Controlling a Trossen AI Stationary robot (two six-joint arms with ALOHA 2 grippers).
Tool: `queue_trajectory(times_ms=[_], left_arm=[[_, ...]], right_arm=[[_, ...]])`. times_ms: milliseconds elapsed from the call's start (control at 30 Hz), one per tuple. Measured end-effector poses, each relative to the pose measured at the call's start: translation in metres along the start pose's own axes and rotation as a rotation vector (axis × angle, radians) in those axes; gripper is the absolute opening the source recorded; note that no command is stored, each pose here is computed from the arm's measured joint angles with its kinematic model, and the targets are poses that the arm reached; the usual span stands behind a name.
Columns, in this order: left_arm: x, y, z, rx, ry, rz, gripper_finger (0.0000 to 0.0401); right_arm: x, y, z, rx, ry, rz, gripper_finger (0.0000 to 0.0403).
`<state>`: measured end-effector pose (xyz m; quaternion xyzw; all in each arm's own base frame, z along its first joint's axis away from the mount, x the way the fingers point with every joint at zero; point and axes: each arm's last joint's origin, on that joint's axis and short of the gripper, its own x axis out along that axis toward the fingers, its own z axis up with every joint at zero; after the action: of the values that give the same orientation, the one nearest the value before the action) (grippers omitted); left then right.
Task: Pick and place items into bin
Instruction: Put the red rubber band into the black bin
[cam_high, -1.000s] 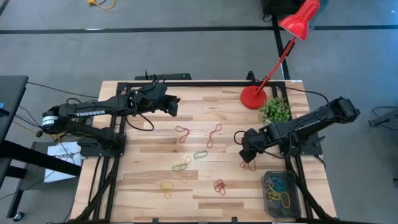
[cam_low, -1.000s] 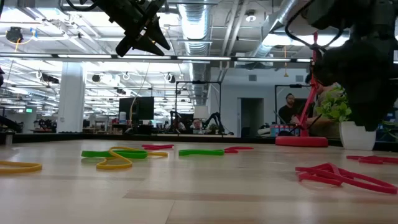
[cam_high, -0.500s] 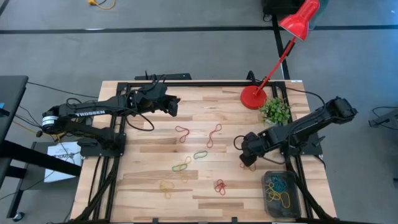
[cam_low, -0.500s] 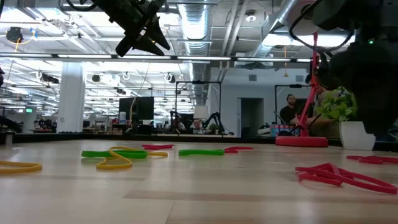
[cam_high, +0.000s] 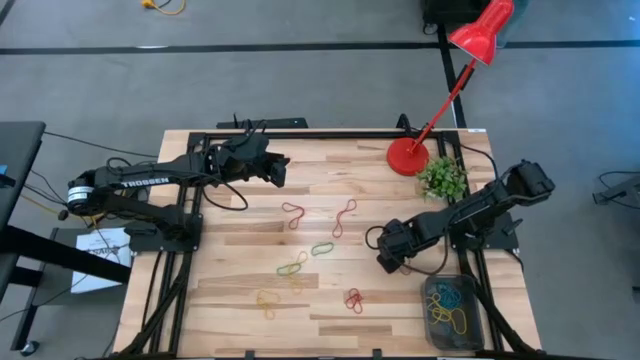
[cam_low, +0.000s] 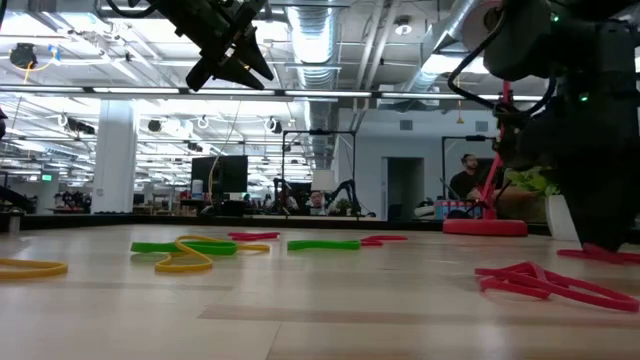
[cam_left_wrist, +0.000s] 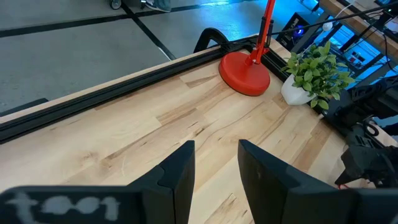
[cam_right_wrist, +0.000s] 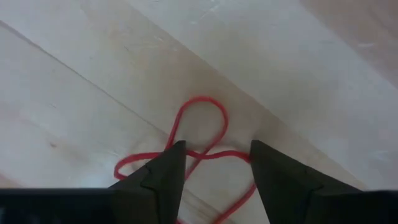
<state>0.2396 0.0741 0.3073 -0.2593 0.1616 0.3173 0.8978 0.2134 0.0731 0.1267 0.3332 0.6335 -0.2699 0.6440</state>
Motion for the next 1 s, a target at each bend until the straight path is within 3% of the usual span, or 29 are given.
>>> queue_trajectory(times_ms=[200, 367, 567, 667, 1000], left_arm=[[0.0, 0.0, 0.0, 0.0, 0.0, 0.0, 0.0112], [0.0, 0.0, 0.0, 0.0, 0.0, 0.0, 0.0112], [0.0, 0.0, 0.0, 0.004, 0.0, 0.001, 0.0112], [0.0, 0.0, 0.0, 0.004, 0.0, 0.001, 0.0112], [0.0, 0.0, 0.0, 0.005, 0.001, 0.0, 0.0112]], right_arm=[[0.0, 0.0, -0.003, -0.015, 0.003, -0.025, 0.0147], [-0.008, 0.008, -0.001, -0.021, -0.012, 0.008, 0.0086], [-0.014, 0.025, 0.003, -0.035, -0.004, 0.183, 0.0007], [-0.022, 0.033, 0.004, -0.055, 0.009, 0.302, 0.0011], [-0.054, 0.038, -0.009, -0.093, 0.215, 0.337, 0.0005]])
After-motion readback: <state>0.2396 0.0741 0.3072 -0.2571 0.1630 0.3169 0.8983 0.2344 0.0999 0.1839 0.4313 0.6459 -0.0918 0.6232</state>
